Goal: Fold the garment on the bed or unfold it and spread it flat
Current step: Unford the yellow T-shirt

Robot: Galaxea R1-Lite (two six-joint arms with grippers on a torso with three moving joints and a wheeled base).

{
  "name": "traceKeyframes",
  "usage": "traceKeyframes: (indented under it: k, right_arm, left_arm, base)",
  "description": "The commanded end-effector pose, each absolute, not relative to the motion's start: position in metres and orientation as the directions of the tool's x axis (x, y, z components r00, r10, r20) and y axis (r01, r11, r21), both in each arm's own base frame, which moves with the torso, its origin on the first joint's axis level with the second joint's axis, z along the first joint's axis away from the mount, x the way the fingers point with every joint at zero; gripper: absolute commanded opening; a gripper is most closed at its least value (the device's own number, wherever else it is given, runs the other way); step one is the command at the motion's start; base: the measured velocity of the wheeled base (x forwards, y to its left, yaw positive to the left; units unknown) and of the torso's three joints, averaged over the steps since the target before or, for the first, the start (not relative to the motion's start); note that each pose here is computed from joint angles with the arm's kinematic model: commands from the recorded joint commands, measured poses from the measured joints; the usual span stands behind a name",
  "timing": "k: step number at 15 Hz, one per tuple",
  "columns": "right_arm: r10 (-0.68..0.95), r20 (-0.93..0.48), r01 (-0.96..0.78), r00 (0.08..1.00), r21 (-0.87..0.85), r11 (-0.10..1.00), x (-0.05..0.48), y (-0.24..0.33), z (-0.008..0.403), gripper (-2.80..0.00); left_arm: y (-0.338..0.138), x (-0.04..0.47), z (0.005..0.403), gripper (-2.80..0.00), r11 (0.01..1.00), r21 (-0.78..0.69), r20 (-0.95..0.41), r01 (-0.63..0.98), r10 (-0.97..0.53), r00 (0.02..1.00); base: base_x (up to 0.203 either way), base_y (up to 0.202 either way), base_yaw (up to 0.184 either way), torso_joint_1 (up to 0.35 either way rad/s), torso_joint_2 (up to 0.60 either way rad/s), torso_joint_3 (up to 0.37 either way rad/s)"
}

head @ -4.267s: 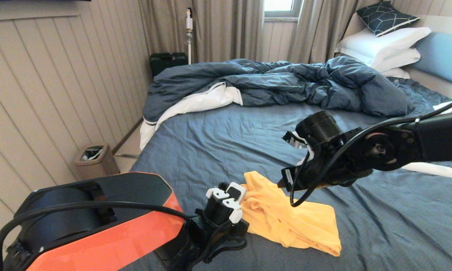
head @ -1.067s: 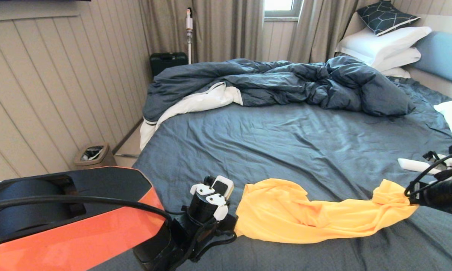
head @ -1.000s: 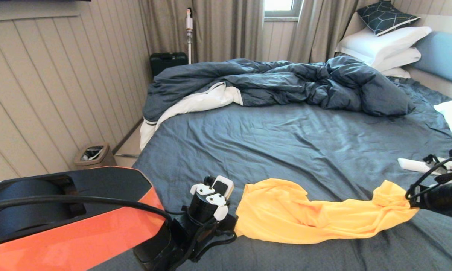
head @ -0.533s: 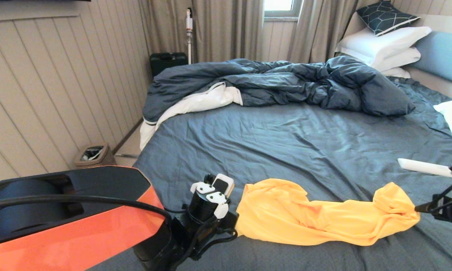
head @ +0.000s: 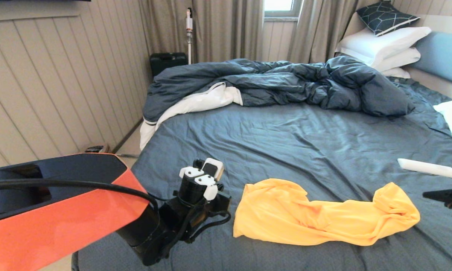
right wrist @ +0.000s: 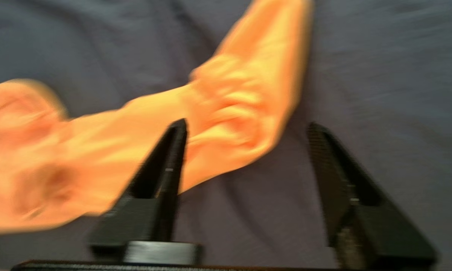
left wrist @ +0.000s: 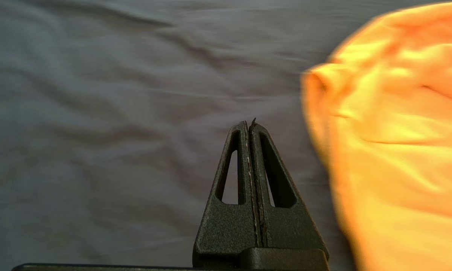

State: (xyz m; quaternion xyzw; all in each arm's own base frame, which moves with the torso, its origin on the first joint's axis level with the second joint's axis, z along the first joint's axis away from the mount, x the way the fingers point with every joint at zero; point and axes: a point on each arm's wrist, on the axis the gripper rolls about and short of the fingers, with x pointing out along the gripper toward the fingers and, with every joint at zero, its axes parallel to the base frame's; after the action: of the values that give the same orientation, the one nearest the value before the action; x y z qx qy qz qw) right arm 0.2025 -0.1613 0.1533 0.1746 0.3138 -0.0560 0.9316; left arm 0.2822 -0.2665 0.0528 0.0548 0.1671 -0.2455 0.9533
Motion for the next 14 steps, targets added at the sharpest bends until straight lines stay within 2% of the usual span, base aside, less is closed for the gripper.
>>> traceKeyframes:
  k: [1, 5, 8, 11, 13, 14]
  right_arm:
    - [0.063, -0.565, 0.141, 0.823, 0.310, 0.940, 0.200, -0.145, 0.168, -2.80]
    - [0.251, -0.498, -0.013, 0.830, 0.433, 0.901, 0.222, -0.106, 0.189, -2.80]
    - [0.333, -0.468, -0.065, 0.819, 0.500, 0.863, 0.239, -0.084, 0.213, -2.80]
    - [0.373, -0.476, -0.093, 0.797, 0.513, 0.853, 0.255, -0.077, 0.218, -2.80]
    - [0.390, -0.482, -0.100, 0.785, 0.523, 0.846, 0.264, -0.074, 0.216, -2.80]
    - [0.395, -0.490, -0.096, 0.777, 0.529, 0.843, 0.267, -0.074, 0.212, -2.80]
  left_arm:
    - [-0.263, 0.284, 0.060, -2.80, 0.878, 0.011, -0.350, 0.478, -0.445, 0.824]
    - [-0.268, 0.286, 0.083, -2.80, 0.858, -0.170, -0.448, 0.485, -0.506, 0.737]
    - [-0.275, 0.286, 0.104, -2.80, 0.781, -0.333, -0.539, 0.528, -0.617, 0.573]
    - [-0.287, 0.293, 0.125, -2.80, 0.695, -0.498, -0.566, 0.519, -0.714, 0.414]
    - [-0.297, 0.303, 0.119, -2.80, 0.684, -0.531, -0.590, 0.500, -0.722, 0.362]
    - [-0.301, 0.307, 0.114, 0.00, 0.692, -0.531, -0.602, 0.489, -0.715, 0.356]
  base:
    - [0.000, 0.000, 0.000, 0.000, 0.00, 0.000]
    - [0.000, 0.000, 0.000, 0.000, 0.00, 0.000]
    - [0.000, 0.000, 0.000, 0.000, 0.00, 0.000]
    - [0.000, 0.000, 0.000, 0.000, 0.00, 0.000]
    - [0.000, 0.000, 0.000, 0.000, 0.00, 0.000]
    - [0.000, 0.000, 0.000, 0.000, 0.00, 0.000]
